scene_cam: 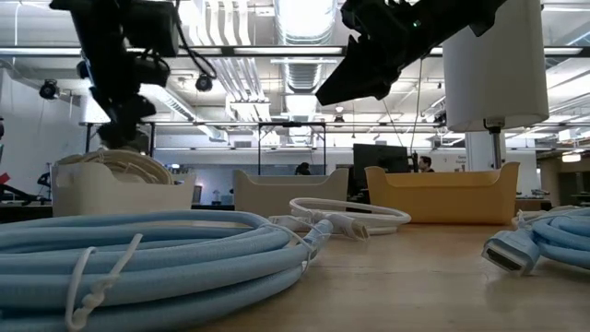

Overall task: Sort HDMI cables
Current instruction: Put the top white HDMI cable into the gray bin

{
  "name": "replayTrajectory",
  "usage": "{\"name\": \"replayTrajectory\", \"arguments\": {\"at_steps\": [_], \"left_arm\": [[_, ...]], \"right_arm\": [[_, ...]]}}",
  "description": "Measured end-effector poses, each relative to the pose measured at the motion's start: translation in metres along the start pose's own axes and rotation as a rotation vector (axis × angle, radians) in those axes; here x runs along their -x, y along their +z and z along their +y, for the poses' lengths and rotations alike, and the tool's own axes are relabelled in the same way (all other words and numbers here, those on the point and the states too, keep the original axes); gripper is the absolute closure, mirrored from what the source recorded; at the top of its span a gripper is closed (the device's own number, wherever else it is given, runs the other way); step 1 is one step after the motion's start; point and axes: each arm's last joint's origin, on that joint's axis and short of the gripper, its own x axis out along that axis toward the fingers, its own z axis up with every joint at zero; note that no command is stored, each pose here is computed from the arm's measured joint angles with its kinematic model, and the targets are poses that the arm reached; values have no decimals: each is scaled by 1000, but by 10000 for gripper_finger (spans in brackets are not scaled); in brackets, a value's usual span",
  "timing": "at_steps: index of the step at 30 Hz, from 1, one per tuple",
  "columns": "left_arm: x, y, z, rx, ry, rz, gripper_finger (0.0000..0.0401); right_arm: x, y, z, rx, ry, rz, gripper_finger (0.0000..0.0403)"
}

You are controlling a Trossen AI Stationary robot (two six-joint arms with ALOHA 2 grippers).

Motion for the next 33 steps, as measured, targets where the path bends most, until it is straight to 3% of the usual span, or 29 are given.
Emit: {"name": "replayTrajectory", "arguments": {"at_steps": [7,12,17,25,33], "left_arm": [[14,14,-13,-50,-203,-87,236],[23,20,-40,-138,-493,-231,236],[34,20,-62,-226,-741,-382,236],[28,10,-71,-214,-772,-387,236],[19,2,-74,-201,-763,-345,236]], "right_arm": [[0,3,3,-29,80,-19,263],[0,5,4,-46,122,-37,254],[0,-1,4,-151,123,-16,247],[-6,-18,24,-243,138,-12,248],[-50,-32,45,-320,122,78,245]]}}
